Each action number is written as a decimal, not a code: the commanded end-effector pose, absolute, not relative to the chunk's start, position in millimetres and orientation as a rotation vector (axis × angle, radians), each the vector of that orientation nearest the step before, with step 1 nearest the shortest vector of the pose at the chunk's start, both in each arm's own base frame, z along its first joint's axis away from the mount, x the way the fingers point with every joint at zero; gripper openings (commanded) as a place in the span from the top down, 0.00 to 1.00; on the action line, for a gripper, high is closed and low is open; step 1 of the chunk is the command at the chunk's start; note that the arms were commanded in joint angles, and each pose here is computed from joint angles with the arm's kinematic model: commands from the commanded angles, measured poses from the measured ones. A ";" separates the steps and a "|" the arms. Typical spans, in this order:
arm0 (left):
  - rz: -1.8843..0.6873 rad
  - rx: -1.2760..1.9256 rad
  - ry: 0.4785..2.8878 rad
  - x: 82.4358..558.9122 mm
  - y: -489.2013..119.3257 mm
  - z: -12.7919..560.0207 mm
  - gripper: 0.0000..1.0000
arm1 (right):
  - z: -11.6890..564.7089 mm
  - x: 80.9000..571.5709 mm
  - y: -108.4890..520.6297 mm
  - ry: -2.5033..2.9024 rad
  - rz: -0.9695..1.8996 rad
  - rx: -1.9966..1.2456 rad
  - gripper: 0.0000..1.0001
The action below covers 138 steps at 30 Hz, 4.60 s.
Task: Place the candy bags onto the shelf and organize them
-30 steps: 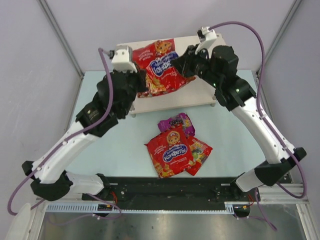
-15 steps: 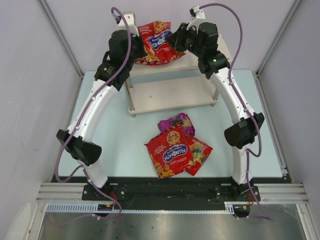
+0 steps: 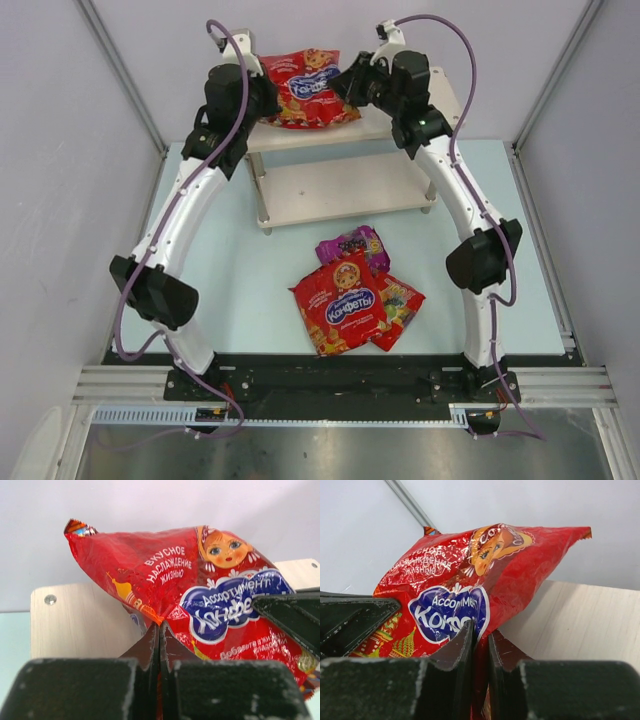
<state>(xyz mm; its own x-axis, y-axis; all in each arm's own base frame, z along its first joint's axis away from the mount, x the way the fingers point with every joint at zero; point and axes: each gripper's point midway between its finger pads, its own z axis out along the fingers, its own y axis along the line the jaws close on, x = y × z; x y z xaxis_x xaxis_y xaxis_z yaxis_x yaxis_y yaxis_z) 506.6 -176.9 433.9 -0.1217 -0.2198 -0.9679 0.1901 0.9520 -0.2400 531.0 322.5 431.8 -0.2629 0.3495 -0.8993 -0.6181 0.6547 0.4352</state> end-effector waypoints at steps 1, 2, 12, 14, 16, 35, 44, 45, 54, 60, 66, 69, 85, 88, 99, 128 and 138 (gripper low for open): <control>-0.411 -0.046 1.556 487.6 -169.1 461.7 1.00 | 484.5 505.5 313.7 1.456 0.966 -0.253 1.00; -0.417 -0.048 1.551 486.1 -169.5 459.7 1.00 | 483.8 505.7 311.2 1.461 0.967 -0.247 1.00; -0.404 -0.073 1.599 477.4 -160.9 418.8 0.89 | 457.3 507.9 306.8 1.535 0.957 -0.241 0.97; -0.400 -0.081 1.594 477.4 -156.9 418.4 0.82 | 452.1 509.4 304.5 1.548 0.953 -0.236 0.95; -0.397 -0.088 1.596 477.9 -153.4 415.5 0.67 | 451.7 508.4 303.8 1.548 0.955 -0.238 0.86; -0.344 -0.115 1.449 447.8 -109.9 489.5 0.14 | 521.2 481.0 264.4 1.371 0.942 -0.249 0.40; -0.421 -0.157 1.342 354.3 -87.8 514.0 0.00 | 506.2 410.9 213.5 1.362 0.816 -0.181 0.40; -0.435 -0.180 1.399 355.9 -89.6 482.0 0.00 | 466.4 411.7 212.7 1.433 0.824 -0.149 0.40; -0.588 -0.249 1.682 314.7 -111.4 325.0 0.00 | 322.6 333.6 249.1 1.855 0.693 -0.208 0.36; -0.657 -0.289 1.882 273.7 -145.7 216.9 0.00 | 225.4 280.8 240.7 2.077 0.658 -0.114 0.34; -0.766 -0.418 1.949 232.1 -157.1 143.8 0.00 | 169.5 243.8 230.5 2.209 0.620 -0.086 0.34; -0.797 -0.437 1.961 216.2 -165.7 130.4 0.00 | 158.3 226.6 233.4 2.237 0.622 -0.104 0.34; -0.759 -0.560 1.995 129.3 -219.3 71.2 0.00 | 132.2 200.6 234.2 2.259 0.601 -0.084 0.35; -0.697 -0.618 2.004 121.7 -218.7 59.6 0.00 | 129.4 199.3 236.4 2.256 0.608 -0.087 0.35; -0.830 -0.715 1.920 121.0 -231.5 60.3 0.00 | 124.8 193.4 242.9 2.270 0.626 -0.146 0.36; -0.955 -0.722 1.900 119.3 -273.7 60.7 0.25 | 101.6 183.5 249.3 2.205 0.661 -0.104 0.76; -0.870 -0.605 1.864 124.9 -272.5 99.2 0.76 | 131.4 183.8 265.6 2.121 0.748 -0.217 1.00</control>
<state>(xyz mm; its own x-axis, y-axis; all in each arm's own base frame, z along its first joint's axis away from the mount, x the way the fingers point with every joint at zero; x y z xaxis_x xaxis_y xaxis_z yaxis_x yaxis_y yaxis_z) 115.7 -263.0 51.4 -0.4883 -0.6962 -0.5262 -0.0918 0.6406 -0.7624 181.7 249.3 104.5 -0.6606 0.1106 -0.7425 -0.3202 0.8531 0.4120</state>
